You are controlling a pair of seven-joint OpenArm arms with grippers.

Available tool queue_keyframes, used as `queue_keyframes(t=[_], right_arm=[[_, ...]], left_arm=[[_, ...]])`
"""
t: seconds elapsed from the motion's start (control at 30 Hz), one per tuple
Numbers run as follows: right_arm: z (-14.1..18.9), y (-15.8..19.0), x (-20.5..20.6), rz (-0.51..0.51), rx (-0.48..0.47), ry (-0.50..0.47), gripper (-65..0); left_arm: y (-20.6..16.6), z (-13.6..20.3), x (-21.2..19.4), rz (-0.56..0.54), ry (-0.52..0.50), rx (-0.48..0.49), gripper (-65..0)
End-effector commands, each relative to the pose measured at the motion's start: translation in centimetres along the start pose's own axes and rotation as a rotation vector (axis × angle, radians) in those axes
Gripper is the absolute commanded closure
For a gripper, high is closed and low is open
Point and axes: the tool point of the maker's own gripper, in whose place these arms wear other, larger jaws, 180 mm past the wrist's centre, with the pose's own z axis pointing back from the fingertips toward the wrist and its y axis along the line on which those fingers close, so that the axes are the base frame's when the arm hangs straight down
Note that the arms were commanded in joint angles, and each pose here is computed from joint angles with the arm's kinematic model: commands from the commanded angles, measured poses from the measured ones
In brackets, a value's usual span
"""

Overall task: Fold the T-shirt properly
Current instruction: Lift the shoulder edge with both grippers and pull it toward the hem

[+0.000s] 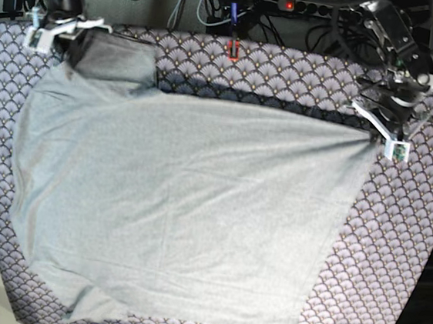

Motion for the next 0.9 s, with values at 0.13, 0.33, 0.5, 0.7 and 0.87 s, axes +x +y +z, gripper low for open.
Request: queue_keyframes(t=[0.13,0.33,0.5,0.7,0.87], right_arm=[[0.1,0.1,4.1,0.055,0.027,-0.103,0.0],[-2.1,0.9,7.5,0.081,0.054,-0.148,0.0],[-4.4,1.4,10.1,0.108,0.069,-0.150,0.0],[-6.4,1.9,13.6,0.131,0.079,-0.178,0.0],[-7.7,2.0,16.4,0.150,0.081,-0.206,0.0]], left_arm=[[1.0,0.4,3.8,-0.020,-0.096,0.038,0.0],[1.0,-0.1,5.6,-0.010,-0.134,0.037,0.0],[-0.7,-0.5,7.2,-0.038,-0.164,-0.004,0.0],[-2.9,-1.0,8.8,-0.091,-0.187,-0.054,0.0],[-2.0,-2.2,9.8,-0.144,-0.116,0.000,0.0]])
